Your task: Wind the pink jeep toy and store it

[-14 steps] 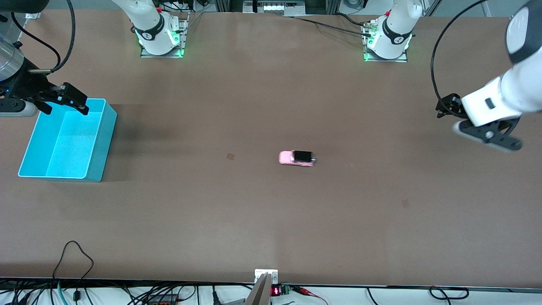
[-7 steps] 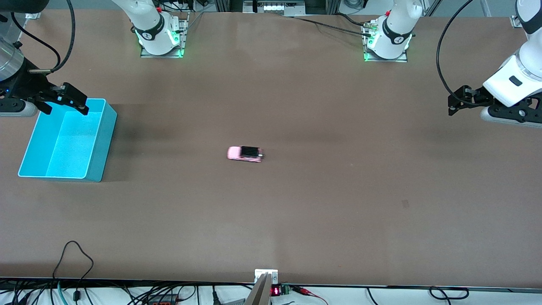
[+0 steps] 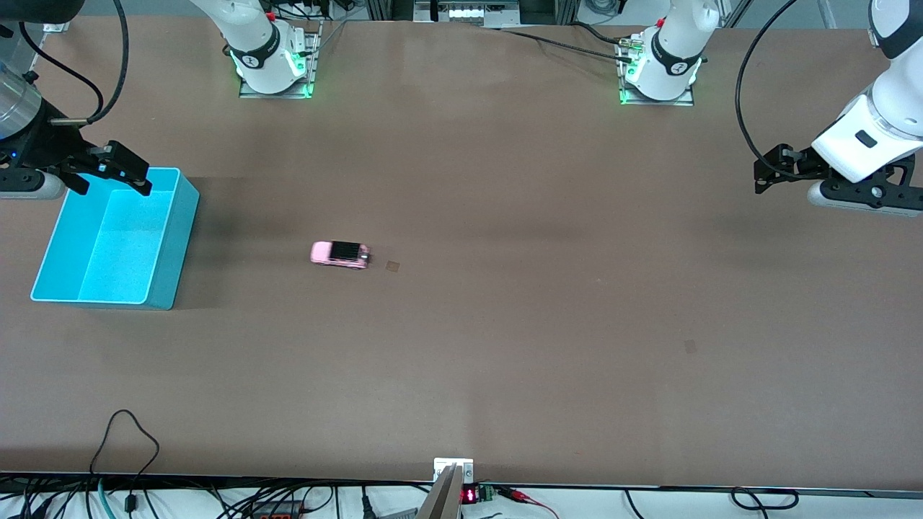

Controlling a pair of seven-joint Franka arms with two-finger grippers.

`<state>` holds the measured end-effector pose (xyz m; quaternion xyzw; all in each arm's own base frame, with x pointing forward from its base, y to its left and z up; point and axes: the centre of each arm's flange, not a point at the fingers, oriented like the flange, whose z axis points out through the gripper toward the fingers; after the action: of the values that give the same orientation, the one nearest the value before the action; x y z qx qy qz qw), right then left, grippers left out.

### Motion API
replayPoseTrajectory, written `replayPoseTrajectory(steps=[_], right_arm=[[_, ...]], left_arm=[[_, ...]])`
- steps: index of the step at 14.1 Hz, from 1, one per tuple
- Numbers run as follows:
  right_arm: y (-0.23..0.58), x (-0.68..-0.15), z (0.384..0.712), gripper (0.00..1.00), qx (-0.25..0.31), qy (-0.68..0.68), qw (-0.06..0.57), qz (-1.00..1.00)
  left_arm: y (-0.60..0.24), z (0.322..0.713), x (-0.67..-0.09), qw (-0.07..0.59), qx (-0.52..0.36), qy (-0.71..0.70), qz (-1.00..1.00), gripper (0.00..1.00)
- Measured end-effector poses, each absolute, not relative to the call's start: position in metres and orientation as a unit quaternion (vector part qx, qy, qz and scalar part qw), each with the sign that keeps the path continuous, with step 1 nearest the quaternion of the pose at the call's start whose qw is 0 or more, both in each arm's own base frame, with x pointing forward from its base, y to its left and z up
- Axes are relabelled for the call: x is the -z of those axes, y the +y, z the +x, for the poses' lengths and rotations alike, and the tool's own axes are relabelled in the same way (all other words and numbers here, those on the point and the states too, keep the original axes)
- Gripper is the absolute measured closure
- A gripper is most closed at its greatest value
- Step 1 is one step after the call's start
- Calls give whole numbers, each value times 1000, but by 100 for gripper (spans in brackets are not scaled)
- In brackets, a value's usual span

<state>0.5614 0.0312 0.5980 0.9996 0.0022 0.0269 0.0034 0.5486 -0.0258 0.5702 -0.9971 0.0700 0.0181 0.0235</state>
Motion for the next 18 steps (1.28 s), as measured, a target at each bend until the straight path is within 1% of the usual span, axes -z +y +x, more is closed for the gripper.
replayPoseTrajectory(steps=[3,7,12,16,18], right_arm=[[31,-585,564,0,-6,12,4,1000],[32,-550,572,0,33,58,3,998],[33,-489,577,0,82,187,-9,979],[32,-436,570,0,92,301,-22,949],[32,-409,564,0,88,361,-27,928]], left_arm=[[-27,548,-570,24,-19,71,-997,0],[-27,547,-571,24,-22,71,-997,0],[-27,546,-571,24,-22,71,-997,0],[-27,546,-571,24,-22,71,-997,0],[-27,546,-571,24,-22,71,-997,0]])
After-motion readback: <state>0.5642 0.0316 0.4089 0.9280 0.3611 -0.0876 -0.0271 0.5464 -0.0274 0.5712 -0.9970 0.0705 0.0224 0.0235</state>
